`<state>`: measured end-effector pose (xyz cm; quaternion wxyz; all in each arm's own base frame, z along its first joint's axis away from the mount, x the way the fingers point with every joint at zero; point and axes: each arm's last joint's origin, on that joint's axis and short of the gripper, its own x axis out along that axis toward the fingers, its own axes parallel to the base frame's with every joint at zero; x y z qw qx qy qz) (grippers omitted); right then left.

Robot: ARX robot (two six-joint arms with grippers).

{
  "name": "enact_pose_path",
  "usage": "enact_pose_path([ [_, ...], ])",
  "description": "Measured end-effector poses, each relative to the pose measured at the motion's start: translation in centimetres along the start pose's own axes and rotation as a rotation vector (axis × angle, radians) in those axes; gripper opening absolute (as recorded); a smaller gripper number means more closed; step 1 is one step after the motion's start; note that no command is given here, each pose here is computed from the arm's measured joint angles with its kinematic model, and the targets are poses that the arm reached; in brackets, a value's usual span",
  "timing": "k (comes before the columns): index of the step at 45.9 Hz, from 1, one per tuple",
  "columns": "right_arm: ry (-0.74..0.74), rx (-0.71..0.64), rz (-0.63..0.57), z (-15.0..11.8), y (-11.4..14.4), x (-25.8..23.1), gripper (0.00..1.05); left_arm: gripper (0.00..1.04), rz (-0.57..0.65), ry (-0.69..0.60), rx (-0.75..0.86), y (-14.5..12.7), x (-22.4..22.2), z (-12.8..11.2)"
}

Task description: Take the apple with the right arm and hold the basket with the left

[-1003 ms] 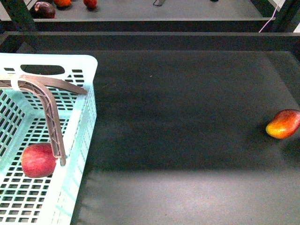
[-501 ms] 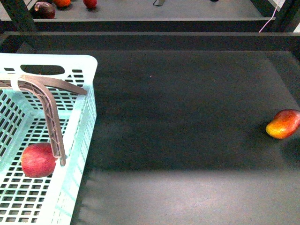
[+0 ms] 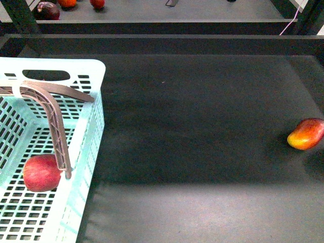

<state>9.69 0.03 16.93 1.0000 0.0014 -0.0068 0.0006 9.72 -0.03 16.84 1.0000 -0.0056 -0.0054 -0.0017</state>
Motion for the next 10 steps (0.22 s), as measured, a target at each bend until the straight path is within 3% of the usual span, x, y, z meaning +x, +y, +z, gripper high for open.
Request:
enact_pose_path([
  [10, 0.000, 0.000, 0.000, 0.00, 0.00, 0.00, 0.96, 1.00, 0.000, 0.000, 0.002, 0.00, 0.00, 0.00],
])
